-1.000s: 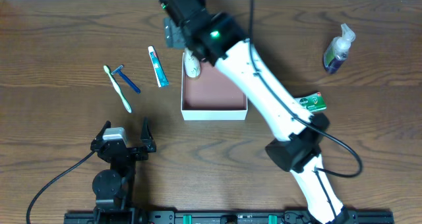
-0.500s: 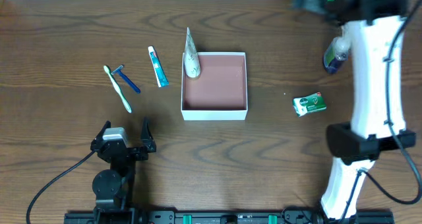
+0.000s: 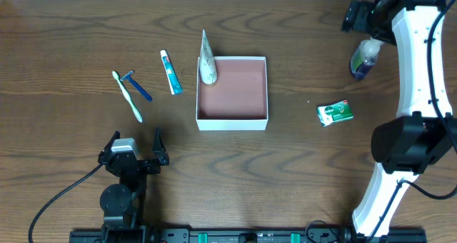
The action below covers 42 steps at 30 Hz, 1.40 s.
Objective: Pack container
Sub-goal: 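Move the right gripper to the blue soap pump bottle and grasp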
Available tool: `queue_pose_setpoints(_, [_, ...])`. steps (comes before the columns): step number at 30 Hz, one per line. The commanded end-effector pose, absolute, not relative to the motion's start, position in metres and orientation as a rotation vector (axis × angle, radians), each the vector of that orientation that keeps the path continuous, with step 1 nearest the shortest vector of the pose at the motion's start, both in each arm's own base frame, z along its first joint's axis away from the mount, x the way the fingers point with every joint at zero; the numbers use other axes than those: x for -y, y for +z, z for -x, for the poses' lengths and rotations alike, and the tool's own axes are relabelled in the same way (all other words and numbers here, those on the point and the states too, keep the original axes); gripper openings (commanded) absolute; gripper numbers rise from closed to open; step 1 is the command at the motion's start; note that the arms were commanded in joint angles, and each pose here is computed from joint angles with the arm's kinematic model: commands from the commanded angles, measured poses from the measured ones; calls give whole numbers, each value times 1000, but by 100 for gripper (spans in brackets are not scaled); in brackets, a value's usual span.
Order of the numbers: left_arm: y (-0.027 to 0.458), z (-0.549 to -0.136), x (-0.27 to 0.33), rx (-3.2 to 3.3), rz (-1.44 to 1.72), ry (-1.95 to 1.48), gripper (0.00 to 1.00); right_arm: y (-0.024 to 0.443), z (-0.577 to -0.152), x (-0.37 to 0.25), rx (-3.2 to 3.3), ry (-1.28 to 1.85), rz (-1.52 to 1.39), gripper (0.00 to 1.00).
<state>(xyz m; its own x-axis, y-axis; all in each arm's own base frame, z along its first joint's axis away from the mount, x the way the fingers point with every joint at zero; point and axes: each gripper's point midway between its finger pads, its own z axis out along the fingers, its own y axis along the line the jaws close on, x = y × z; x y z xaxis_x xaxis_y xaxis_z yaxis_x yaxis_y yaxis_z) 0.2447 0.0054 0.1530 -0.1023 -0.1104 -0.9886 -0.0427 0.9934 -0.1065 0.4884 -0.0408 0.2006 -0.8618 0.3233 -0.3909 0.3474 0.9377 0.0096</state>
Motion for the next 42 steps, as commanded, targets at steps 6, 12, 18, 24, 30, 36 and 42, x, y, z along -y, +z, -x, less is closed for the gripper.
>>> queue_pose_setpoints(6, [136, -244, -8, -1723, 115, -30, 98, 176, -496, 66, -2705, -117, -444, 99])
queue_pose_setpoints(12, [136, -244, -8, -1723, 115, -30, 98, 165, -506, 74, -2690, -132, -369, 99])
queue_pose_setpoints(18, [136, -244, -8, -1723, 115, -30, 98, 150, -517, 75, -2662, -140, -307, 97])
queue_pose_setpoints(24, [136, -244, -8, -1723, 115, -30, 98, 135, -523, 75, -2648, -140, -281, 94])
queue_pose_setpoints(30, [136, -244, -8, -1723, 115, -30, 98, 120, -521, 75, -2659, -140, -282, 82])
queue_pose_setpoints(36, [136, -244, -8, -1723, 115, -31, 98, 120, -521, 75, -2657, -140, -283, 47])
queue_pose_setpoints(42, [136, -244, -8, -1723, 115, -31, 98, 120, -522, 76, -2653, -141, -283, 31])
